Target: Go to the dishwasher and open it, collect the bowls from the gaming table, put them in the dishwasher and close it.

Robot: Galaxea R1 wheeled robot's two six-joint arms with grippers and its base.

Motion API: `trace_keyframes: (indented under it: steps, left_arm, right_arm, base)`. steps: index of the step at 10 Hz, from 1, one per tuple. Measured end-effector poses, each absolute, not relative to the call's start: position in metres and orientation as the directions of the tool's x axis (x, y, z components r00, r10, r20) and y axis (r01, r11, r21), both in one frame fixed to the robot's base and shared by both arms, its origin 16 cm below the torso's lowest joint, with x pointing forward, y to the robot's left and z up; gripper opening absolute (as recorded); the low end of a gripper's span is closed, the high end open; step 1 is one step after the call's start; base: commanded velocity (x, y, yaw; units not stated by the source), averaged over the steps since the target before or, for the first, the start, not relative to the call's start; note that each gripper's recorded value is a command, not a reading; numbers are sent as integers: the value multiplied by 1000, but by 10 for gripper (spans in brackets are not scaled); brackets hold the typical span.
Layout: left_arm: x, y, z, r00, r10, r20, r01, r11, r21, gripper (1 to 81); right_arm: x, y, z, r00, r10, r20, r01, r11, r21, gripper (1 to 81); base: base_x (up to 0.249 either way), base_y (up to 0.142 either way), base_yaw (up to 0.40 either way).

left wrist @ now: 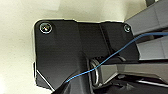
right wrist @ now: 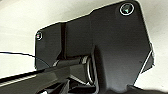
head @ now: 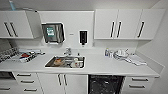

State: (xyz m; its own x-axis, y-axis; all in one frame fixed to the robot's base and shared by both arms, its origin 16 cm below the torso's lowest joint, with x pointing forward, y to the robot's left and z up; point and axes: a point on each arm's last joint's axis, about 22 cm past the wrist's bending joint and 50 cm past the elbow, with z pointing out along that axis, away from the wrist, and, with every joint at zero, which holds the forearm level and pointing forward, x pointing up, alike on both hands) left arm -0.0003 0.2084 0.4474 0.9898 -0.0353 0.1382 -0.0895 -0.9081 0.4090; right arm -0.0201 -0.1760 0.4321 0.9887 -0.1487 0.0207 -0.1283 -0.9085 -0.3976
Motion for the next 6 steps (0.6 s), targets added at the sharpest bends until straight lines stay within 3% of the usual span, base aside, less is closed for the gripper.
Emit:
trace_keyframes:
  steps: [6]
  left_arm:
    - [5,203,438,989,-38,143,-91,-920,381,811]
  right_arm:
    - [-13,-174,428,988,-148,33,-125,-917,-379,811]
  base:
    - [-22,0,0]
